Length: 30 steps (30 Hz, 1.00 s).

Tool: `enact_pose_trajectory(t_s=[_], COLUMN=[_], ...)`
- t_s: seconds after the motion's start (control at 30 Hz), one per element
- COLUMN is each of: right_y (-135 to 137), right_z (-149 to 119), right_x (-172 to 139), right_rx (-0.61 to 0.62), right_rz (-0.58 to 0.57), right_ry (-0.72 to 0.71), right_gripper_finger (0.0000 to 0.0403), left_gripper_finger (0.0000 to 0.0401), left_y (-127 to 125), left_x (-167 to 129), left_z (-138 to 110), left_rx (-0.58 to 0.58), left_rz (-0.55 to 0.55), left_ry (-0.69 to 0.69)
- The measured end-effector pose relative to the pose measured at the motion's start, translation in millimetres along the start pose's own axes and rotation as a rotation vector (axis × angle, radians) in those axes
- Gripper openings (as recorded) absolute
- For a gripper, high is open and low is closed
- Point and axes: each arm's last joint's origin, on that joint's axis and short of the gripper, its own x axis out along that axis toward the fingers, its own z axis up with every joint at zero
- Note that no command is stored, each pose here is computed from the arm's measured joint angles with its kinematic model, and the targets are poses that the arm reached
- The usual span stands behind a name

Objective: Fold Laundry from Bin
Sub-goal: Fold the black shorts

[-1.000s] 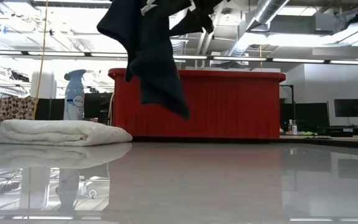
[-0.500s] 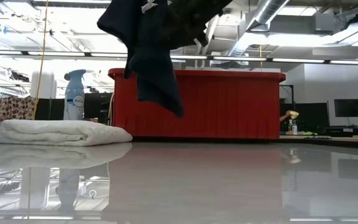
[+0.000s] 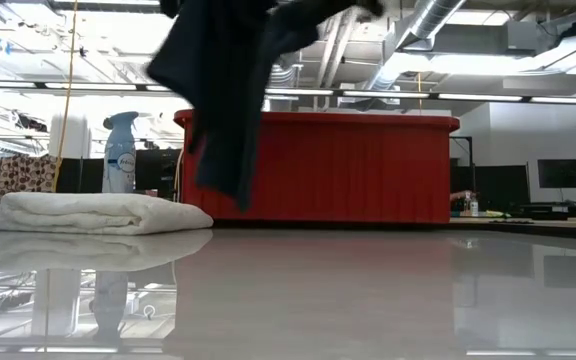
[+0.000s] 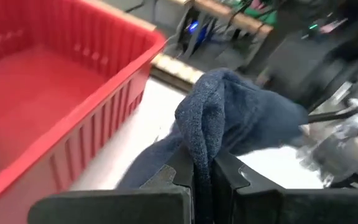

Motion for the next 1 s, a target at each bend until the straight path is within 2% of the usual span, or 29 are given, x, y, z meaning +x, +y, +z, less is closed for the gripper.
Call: enact_pose_trajectory(t_s=[0.2,0.47,0.63,0.8,1.0], right_y=[-7,17,33,33,23], right_z=[-11,-24,-29,-39,-52], right_x=[-36,-44,-49,-53,-35], right_rx=[0.157,0.273,0.367,0.413,0.398], right_rz=[-0.072,0.068,0.151,0.113,0.029], right_ry=[0.248,0.355,0.386,0.489,0.567], right_gripper_finger=[0.0027,0.0027,0.0027,0.0027,0.0027], left_gripper_finger=[0.0005,0.0005,0.0005,0.0005,0.0005], left_y=[4,11,0,-2,5], left_x=[0,33,44,54,89], left_z=[-11,-49,-59,-69,-86], left_rx=[-0.091,-0.259,-0.347,-0.356,-0.263], left_rz=[0.064,-0.002,-0.061,-0.053,-0.011], left_ry=[0.101,0.331,0.392,0.469,0.552])
